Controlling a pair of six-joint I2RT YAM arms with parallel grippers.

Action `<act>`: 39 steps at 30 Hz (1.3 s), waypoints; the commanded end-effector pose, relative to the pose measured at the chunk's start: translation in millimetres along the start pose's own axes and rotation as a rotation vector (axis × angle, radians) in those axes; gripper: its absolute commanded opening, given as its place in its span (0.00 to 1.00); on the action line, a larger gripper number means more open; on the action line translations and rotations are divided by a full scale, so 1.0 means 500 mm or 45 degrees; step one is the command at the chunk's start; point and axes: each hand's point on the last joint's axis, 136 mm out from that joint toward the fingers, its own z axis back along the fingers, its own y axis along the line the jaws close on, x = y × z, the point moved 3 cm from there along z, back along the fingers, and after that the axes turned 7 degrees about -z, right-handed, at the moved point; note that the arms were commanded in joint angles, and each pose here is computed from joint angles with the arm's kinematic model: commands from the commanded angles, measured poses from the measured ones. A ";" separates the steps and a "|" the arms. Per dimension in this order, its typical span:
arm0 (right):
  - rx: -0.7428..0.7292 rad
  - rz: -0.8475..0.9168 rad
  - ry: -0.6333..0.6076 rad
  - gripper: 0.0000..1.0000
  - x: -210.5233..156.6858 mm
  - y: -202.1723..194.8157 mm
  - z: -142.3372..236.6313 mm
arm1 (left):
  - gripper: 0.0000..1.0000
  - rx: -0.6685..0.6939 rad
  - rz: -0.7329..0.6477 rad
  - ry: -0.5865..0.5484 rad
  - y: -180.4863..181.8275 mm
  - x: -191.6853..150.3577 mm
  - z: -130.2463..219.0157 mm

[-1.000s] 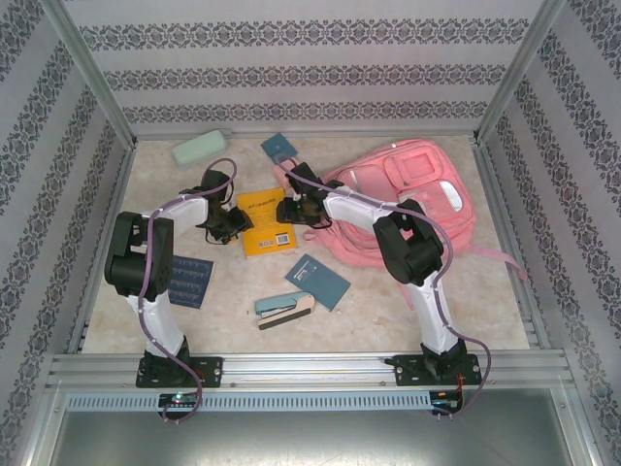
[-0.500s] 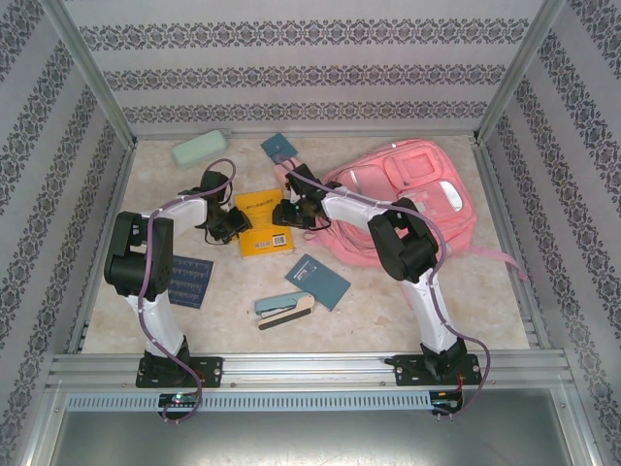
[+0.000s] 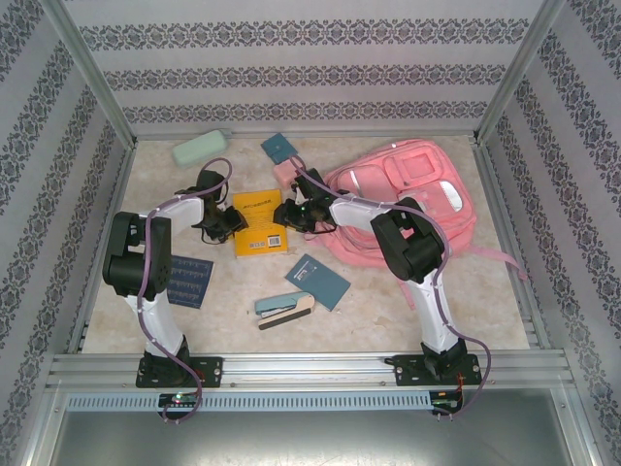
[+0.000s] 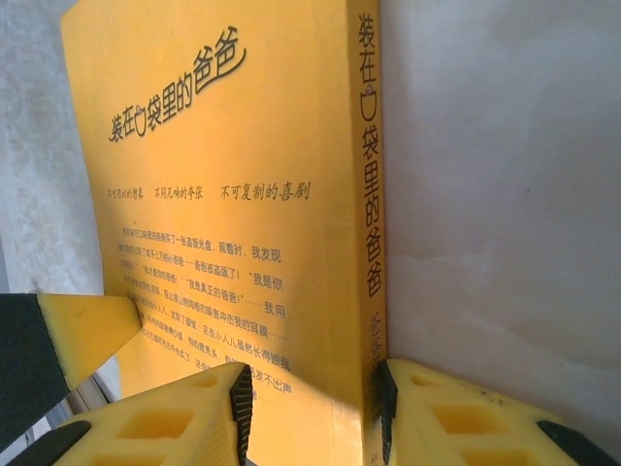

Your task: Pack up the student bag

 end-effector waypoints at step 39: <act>0.371 0.143 -0.050 0.00 0.016 0.144 0.158 | 0.74 -0.335 -0.059 -0.114 -0.117 0.040 0.133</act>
